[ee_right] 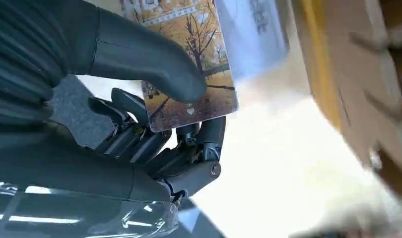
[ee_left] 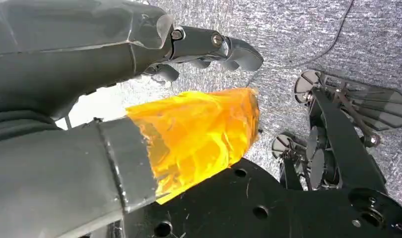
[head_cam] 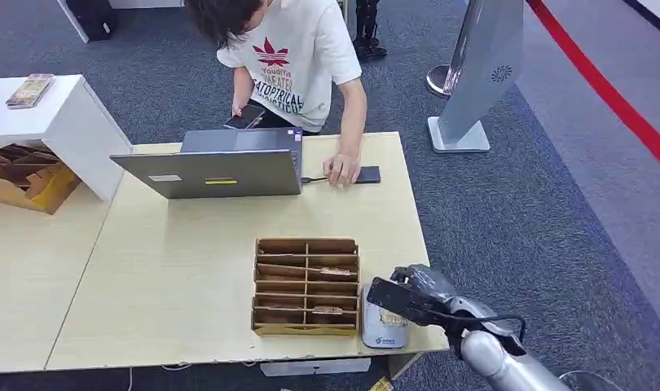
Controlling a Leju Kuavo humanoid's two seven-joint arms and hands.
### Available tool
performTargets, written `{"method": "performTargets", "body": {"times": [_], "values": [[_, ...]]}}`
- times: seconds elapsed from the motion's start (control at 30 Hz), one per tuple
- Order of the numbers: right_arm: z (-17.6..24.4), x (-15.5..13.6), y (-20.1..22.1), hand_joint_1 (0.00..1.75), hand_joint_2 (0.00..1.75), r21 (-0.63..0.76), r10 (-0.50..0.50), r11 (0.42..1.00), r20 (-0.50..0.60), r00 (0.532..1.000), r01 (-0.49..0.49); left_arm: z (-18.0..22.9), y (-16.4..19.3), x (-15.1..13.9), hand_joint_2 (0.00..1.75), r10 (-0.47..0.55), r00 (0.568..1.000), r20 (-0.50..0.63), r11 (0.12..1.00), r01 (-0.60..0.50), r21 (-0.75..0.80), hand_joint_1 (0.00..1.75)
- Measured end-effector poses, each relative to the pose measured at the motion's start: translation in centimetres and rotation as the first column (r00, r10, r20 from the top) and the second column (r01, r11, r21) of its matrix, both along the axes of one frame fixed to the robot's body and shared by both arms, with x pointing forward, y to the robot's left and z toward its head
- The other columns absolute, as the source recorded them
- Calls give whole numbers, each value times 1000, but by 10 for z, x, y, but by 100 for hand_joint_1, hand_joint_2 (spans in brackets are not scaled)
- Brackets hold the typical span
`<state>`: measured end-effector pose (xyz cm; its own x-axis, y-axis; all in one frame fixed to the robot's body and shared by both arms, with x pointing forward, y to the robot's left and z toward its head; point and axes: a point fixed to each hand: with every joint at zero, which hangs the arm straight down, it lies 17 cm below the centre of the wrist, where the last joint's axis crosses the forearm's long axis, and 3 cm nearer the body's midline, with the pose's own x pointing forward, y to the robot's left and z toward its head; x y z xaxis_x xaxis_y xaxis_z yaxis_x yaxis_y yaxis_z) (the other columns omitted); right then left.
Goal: Pass the card to the sensor for recognition and then transmit it.
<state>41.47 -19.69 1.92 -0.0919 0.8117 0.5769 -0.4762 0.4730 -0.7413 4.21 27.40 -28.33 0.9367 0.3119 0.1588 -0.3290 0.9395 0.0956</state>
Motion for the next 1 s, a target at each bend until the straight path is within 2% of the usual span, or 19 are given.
{"method": "performTargets", "body": {"times": [0.07,0.13,0.27,0.4,0.47,0.57,0.77,1.0], "values": [[27,7,7,175,175,79,-58,996,135,989,48,0,-4,1,0,0,1000,1,1000,0,-5,0],[69,12,11,175,175,208,-157,973,284,946,99,0,-9,1,0,-1,1000,4,1000,1,-11,0],[154,0,4,175,175,475,-384,870,485,786,131,1,-18,4,0,-2,1000,12,1000,2,-12,0],[217,-26,-24,175,175,615,-550,780,583,598,117,2,-25,7,0,-4,1000,16,1000,4,-14,0],[235,-39,-35,175,175,643,-592,758,607,530,110,3,-27,9,0,-5,1000,18,1000,5,-13,0],[254,-55,-42,175,175,673,-631,734,624,462,93,3,-27,11,0,-11,1000,22,1000,11,-10,0],[270,-66,-47,175,175,708,-665,703,621,416,67,3,-28,13,0,-14,1000,23,1000,14,-9,0],[274,-69,-48,175,175,720,-678,691,613,406,65,3,-30,14,0,-15,1000,25,1000,15,-11,0]]}}
